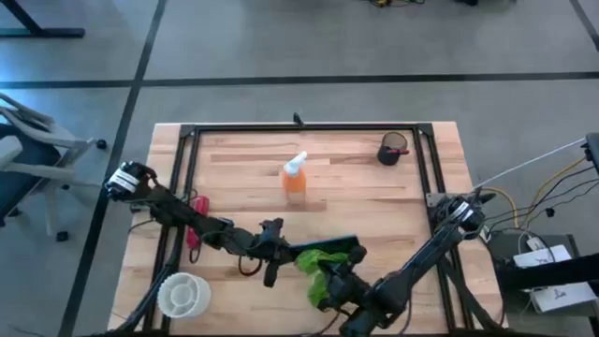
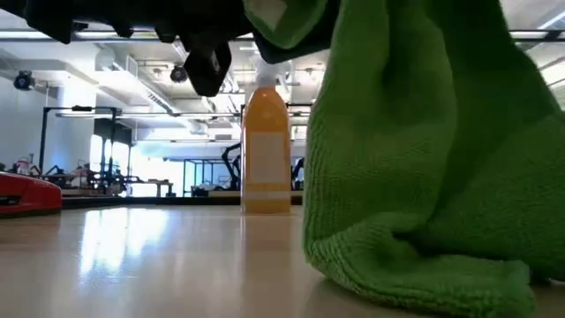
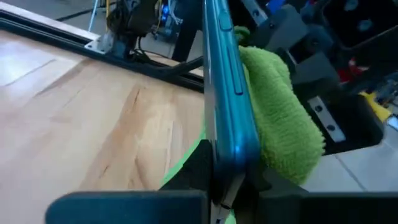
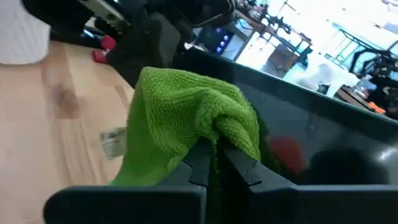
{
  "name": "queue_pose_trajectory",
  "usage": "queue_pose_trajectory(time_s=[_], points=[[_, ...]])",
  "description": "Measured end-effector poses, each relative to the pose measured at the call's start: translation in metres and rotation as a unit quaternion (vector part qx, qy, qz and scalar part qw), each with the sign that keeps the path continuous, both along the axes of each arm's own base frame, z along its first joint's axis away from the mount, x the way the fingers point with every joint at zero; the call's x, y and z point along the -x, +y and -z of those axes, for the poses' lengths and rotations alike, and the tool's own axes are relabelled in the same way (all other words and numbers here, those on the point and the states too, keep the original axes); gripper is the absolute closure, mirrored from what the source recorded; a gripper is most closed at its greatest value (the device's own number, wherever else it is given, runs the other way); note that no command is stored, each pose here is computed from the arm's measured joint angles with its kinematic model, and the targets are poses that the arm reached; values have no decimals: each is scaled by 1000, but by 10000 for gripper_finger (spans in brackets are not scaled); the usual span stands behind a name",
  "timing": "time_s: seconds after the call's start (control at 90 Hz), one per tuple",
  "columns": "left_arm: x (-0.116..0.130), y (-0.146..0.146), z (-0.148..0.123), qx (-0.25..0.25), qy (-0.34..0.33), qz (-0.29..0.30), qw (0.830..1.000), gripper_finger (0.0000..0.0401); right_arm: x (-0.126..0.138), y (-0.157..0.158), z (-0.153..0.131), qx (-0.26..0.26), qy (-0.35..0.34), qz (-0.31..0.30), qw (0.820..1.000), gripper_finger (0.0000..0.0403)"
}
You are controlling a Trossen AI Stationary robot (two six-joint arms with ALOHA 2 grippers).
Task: Apply microfiber cloth
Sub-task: Wipe the front and back of the blue cellphone with the green microfiber cloth
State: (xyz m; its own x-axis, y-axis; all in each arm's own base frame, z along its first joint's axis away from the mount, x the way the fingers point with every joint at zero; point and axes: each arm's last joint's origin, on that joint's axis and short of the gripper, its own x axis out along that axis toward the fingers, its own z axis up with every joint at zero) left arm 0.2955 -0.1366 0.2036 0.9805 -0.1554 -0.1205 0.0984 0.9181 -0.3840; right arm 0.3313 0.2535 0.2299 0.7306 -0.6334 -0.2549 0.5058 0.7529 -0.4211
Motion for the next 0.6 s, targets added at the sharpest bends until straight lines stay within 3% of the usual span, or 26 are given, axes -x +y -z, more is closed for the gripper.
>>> queue_pose_trajectory(time_s=[0.333, 0.6], points=[[0, 0, -3, -5, -18, -13, 1000, 394, -38, -16, -14, 25, 14, -31, 999, 403], [0, -1, -5, -5, -27, -9, 1000, 394, -44, -17, -19, 52, 19, -40, 998, 403]])
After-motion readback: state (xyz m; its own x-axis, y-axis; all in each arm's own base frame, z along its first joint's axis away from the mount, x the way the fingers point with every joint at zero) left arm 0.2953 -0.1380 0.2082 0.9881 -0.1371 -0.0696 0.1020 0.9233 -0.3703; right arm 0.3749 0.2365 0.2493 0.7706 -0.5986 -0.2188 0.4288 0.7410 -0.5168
